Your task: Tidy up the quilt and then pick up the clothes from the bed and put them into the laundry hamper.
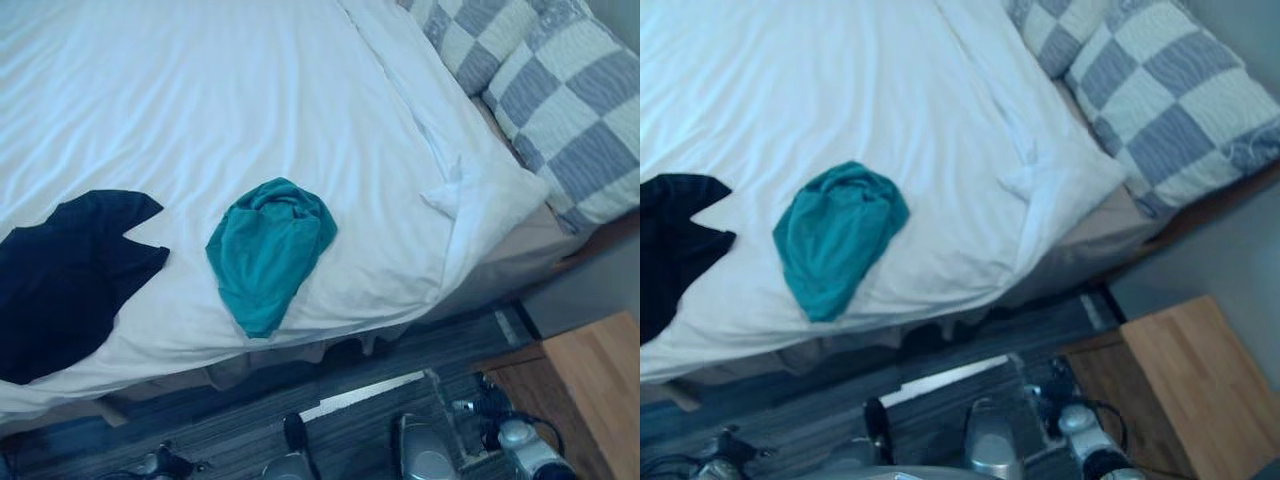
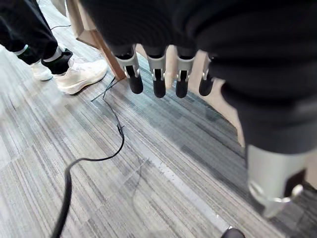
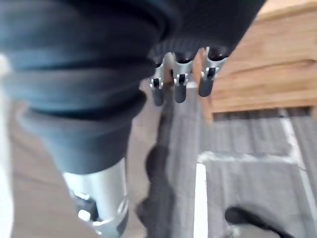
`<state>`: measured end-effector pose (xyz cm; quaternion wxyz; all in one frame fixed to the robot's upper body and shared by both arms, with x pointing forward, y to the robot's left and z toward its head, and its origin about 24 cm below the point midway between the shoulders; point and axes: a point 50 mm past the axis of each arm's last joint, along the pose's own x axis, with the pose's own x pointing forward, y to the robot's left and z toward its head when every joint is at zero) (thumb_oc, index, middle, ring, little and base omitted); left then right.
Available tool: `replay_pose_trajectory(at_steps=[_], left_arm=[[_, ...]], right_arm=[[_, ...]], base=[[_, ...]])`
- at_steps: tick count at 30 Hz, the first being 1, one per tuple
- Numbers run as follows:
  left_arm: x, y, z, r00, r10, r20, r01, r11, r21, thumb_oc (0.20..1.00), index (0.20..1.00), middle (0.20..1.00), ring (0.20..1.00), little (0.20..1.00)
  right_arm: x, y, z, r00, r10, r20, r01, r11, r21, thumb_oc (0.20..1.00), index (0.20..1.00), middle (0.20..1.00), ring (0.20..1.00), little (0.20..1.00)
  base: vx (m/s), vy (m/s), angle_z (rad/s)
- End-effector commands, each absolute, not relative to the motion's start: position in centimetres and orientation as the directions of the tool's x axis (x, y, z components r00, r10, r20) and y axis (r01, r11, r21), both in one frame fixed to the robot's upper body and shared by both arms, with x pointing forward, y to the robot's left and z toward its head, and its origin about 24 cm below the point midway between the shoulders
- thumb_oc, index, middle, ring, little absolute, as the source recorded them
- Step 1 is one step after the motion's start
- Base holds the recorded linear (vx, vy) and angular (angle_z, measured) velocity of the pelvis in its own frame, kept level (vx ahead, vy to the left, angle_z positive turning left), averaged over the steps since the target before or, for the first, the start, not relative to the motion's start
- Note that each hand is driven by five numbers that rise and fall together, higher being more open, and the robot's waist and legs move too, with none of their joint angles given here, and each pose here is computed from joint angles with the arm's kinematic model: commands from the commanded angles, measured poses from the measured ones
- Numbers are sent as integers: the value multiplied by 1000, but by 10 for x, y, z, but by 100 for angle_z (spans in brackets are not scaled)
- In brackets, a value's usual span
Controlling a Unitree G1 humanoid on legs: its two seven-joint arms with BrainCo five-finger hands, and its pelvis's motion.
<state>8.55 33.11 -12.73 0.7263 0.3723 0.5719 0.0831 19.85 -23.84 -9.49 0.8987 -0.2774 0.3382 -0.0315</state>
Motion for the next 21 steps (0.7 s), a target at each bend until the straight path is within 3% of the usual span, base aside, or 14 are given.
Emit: replay_pose_trajectory(at_steps=[1, 4, 7, 8, 14, 17, 21], left_arm=[[81, 343, -122, 317, 573, -756, 321, 685, 654, 1000, 1000, 1000, 1000, 1000], [78, 339, -124, 331, 541, -773, 394, 666, 634, 1000, 1000, 1000, 1000, 1000], [76, 337, -126, 337, 534, -775, 405, 661, 632, 1000, 1000, 1000, 1000, 1000], [77, 333, -127, 346, 531, -774, 393, 667, 633, 1000, 1000, 1000, 1000, 1000], [79, 318, -134, 359, 507, -784, 383, 686, 619, 1000, 1000, 1000, 1000, 1000], [101, 320, -128, 415, 509, -754, 347, 677, 649, 1000, 1000, 1000, 1000, 1000], [113, 317, -126, 445, 505, -740, 328, 677, 659, 1000, 1000, 1000, 1000, 1000]], right_arm=[[247, -290, -20, 910, -314, -271, 29, 700, -713, 1000, 1000, 1000, 1000, 1000], [274, -321, 64, 957, -287, 31, 178, 500, -847, 1000, 1000, 1000, 1000, 1000], [289, -325, 106, 956, -244, 166, 257, 412, -874, 1000, 1000, 1000, 1000, 1000], [297, -321, 148, 942, -168, 290, 332, 340, -880, 1000, 1000, 1000, 1000, 1000], [321, -289, 230, 864, 7, 503, 481, 278, -831, 1000, 1000, 1000, 1000, 1000], [333, -263, 288, 777, 108, 621, 579, 264, -771, 1000, 1000, 1000, 1000, 1000], [338, -249, 318, 730, 155, 666, 626, 239, -742, 1000, 1000, 1000, 1000, 1000]], base=[[96, -119, 82], [171, -169, 61], [74, -125, 1], [50, -137, -40], [-47, -94, -27], [-120, -100, -16], [-99, -58, -1]])
